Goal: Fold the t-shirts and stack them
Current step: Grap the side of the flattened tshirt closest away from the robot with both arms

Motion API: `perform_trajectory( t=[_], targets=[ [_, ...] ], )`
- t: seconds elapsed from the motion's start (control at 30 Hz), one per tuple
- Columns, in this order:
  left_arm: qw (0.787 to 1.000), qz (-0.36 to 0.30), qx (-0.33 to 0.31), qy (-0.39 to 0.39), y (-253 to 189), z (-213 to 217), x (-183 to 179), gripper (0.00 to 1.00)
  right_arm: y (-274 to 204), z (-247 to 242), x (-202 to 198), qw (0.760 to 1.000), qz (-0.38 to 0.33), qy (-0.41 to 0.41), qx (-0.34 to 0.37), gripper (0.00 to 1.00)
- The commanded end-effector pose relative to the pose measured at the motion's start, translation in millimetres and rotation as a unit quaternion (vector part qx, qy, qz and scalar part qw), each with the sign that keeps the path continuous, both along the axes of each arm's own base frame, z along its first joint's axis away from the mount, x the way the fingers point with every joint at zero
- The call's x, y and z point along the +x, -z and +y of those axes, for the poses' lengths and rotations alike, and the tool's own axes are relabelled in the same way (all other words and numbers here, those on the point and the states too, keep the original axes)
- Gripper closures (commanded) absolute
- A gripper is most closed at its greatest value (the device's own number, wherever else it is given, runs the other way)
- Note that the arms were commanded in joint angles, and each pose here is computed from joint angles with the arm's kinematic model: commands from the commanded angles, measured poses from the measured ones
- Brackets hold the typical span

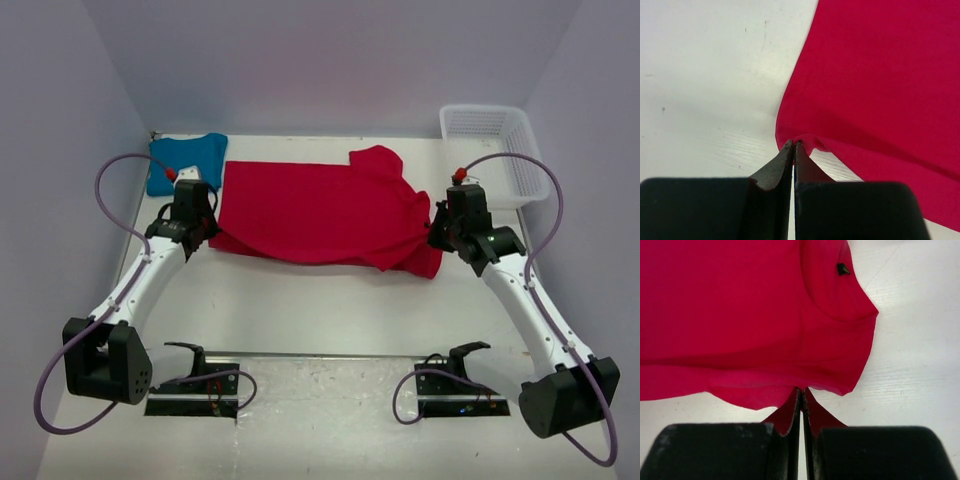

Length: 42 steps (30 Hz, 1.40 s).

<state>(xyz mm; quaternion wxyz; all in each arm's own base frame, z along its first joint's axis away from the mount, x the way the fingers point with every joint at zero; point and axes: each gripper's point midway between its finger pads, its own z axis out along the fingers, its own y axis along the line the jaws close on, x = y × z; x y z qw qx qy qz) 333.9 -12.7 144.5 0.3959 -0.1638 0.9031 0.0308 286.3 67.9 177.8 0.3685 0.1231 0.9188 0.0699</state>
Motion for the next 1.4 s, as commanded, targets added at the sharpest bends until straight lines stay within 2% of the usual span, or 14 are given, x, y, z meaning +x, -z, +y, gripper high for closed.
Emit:
perform_trajectory(
  t=[0.0, 0.27, 0.4, 0.7, 0.9, 1.17, 1.37],
  targets=[
    [0.999, -0.009, -0.027, -0.016, 0.4, -5.7, -8.0, 1.00, -8.3, -7.0, -4.3, 0.999, -0.021, 0.032, 0.000, 1.00],
    [0.998, -0.002, -0.002, -0.056, 6.6, 8.9, -7.7, 1.00, 8.4, -12.3, -5.3, 0.999, 0.001, 0.038, -0.019, 1.00],
    [0.998, 0.004, -0.012, -0.057, 11.2, 3.1, 4.8, 1.00, 11.9, -8.1, 5.8, 0.999, 0.007, 0.037, -0.017, 1.00],
    [0.997, 0.034, 0.008, -0.068, 30.2, 5.9, 26.5, 1.00, 24.8, -10.1, 26.8, 0.998, 0.026, 0.051, -0.038, 1.00],
    [0.997, 0.033, 0.024, -0.072, 28.5, 9.1, 41.2, 1.00, 13.0, -12.4, 39.3, 0.997, 0.006, 0.062, -0.046, 1.00],
    [0.997, 0.036, 0.036, -0.065, 23.4, 7.4, 66.8, 1.00, 14.2, -9.4, 58.5, 0.996, 0.023, 0.062, -0.056, 1.00],
    [0.995, 0.059, 0.046, -0.065, 36.1, 6.9, 80.2, 1.00, 16.6, -6.7, 70.8, 0.996, 0.030, 0.059, -0.059, 1.00]
  ],
)
